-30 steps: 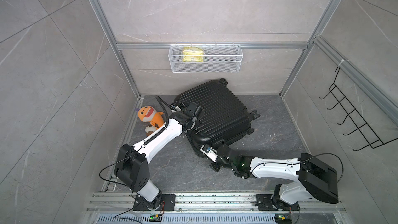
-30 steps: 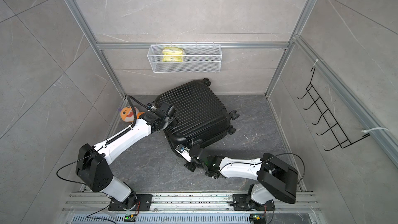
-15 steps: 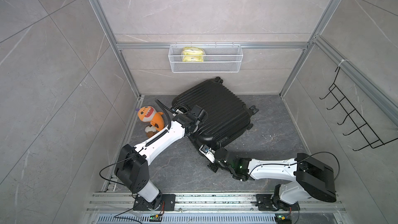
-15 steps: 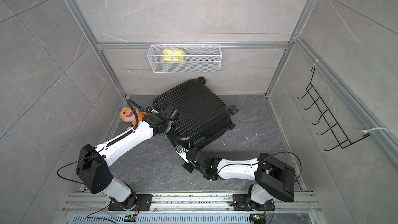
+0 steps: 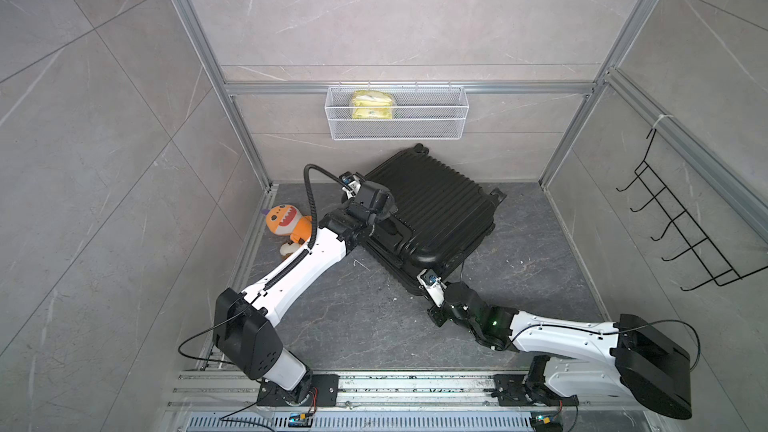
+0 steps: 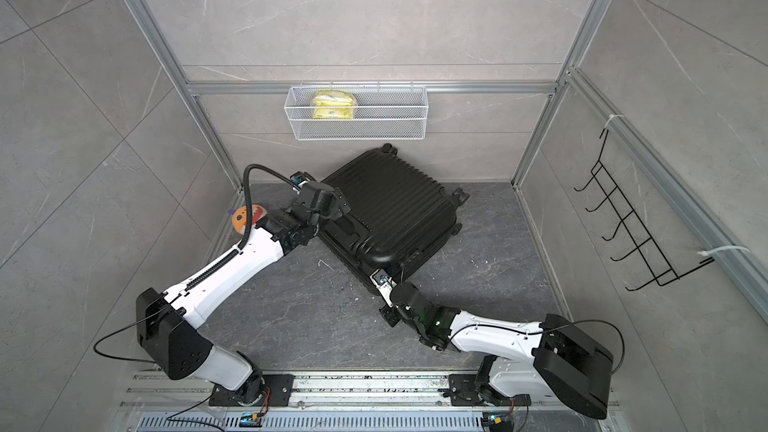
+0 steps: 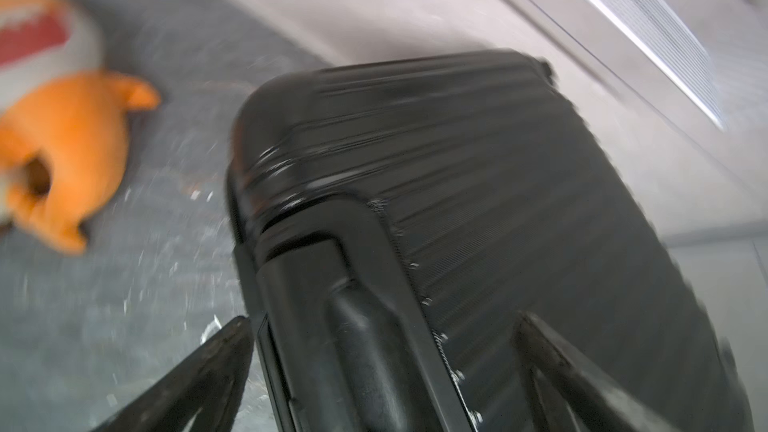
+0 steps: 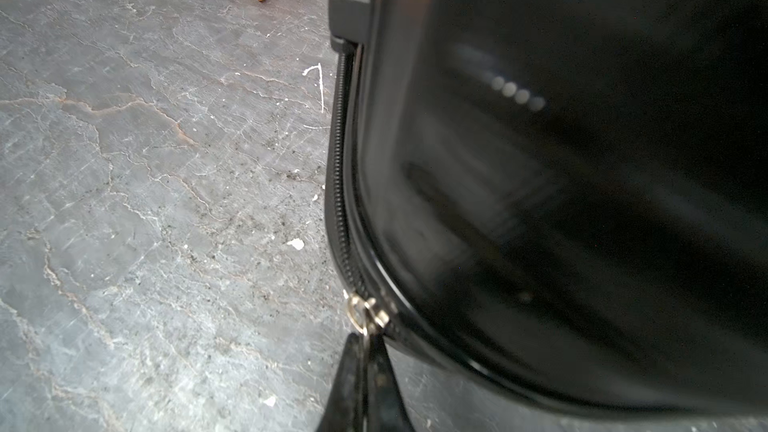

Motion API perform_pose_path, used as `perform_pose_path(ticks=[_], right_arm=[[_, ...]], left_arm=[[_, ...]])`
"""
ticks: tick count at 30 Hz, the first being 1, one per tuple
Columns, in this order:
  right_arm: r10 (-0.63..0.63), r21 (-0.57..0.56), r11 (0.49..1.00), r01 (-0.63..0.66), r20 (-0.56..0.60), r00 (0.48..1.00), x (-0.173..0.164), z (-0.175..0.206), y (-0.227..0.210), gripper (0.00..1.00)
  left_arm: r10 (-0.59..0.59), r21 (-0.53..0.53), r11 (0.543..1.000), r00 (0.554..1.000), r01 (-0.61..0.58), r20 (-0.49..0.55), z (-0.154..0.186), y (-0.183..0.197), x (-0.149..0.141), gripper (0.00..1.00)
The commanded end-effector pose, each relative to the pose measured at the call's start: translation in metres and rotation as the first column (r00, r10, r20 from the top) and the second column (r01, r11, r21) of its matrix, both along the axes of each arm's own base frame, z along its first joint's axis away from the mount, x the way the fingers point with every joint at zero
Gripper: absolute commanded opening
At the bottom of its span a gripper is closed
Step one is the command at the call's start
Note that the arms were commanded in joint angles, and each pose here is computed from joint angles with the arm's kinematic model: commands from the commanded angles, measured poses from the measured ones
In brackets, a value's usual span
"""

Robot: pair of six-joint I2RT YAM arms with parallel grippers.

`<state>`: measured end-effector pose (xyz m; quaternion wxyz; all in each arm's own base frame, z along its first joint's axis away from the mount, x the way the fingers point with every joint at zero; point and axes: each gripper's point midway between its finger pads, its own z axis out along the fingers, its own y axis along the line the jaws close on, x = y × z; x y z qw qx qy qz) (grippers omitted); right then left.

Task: Close the suitcase zippers
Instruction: Zip the zipper on the suitcase.

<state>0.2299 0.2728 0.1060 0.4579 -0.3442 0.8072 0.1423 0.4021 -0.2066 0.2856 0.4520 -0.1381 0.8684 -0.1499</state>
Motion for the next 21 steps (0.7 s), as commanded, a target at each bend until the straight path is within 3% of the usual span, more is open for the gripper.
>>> perform_pose_path(ticks=[1, 3, 6, 8, 10, 13, 14, 17, 21], right_arm=[[-0.165, 0.101, 0.982, 0.158, 0.065, 0.984, 0.029, 0.031, -0.021, 0.00], [-0.174, 0.110, 0.980, 0.167, 0.056, 0.983, 0.028, 0.029, -0.026, 0.00], [-0.170, 0.105, 0.981, 0.165, 0.041, 0.985, 0.027, 0.026, -0.028, 0.00], [-0.167, 0.087, 0.983, 0.163, 0.032, 0.986, 0.026, 0.025, -0.028, 0.00], [-0.166, 0.067, 0.984, 0.164, 0.024, 0.986, 0.026, 0.023, -0.029, 0.00], [-0.168, 0.069, 0.984, 0.166, 0.026, 0.985, 0.025, 0.024, -0.030, 0.00], [-0.169, 0.070, 0.984, 0.166, 0.028, 0.985, 0.025, 0.025, -0.031, 0.00], [-0.170, 0.066, 0.984, 0.168, 0.028, 0.985, 0.024, 0.025, -0.033, 0.00], [-0.172, 0.068, 0.983, 0.170, 0.026, 0.985, 0.025, 0.025, -0.032, 0.00]], left_arm=[[-0.424, 0.269, 0.877, 0.905, 0.398, 0.043, 0.031, -0.019, -0.001, 0.99], [-0.547, 0.377, 0.770, 0.837, 0.514, -0.024, 0.025, -0.021, -0.006, 0.96], [-0.735, 0.517, 0.535, 0.670, 0.668, -0.104, 0.011, -0.031, -0.022, 0.97], [-0.837, 0.570, 0.373, 0.530, 0.732, -0.133, 0.005, -0.036, -0.038, 0.99], [-0.927, 0.601, 0.199, 0.348, 0.774, -0.141, 0.002, -0.036, -0.060, 0.99], [-0.987, 0.674, 0.020, 0.122, 0.738, -0.105, 0.007, -0.027, -0.082, 0.98], [-0.992, 0.692, -0.007, 0.083, 0.722, -0.097, 0.008, -0.024, -0.084, 0.97], [-0.986, 0.688, -0.063, 0.063, 0.723, -0.156, 0.001, -0.015, -0.076, 0.97], [-0.973, 0.646, -0.152, 0.003, 0.748, -0.232, -0.014, -0.014, -0.075, 0.94]])
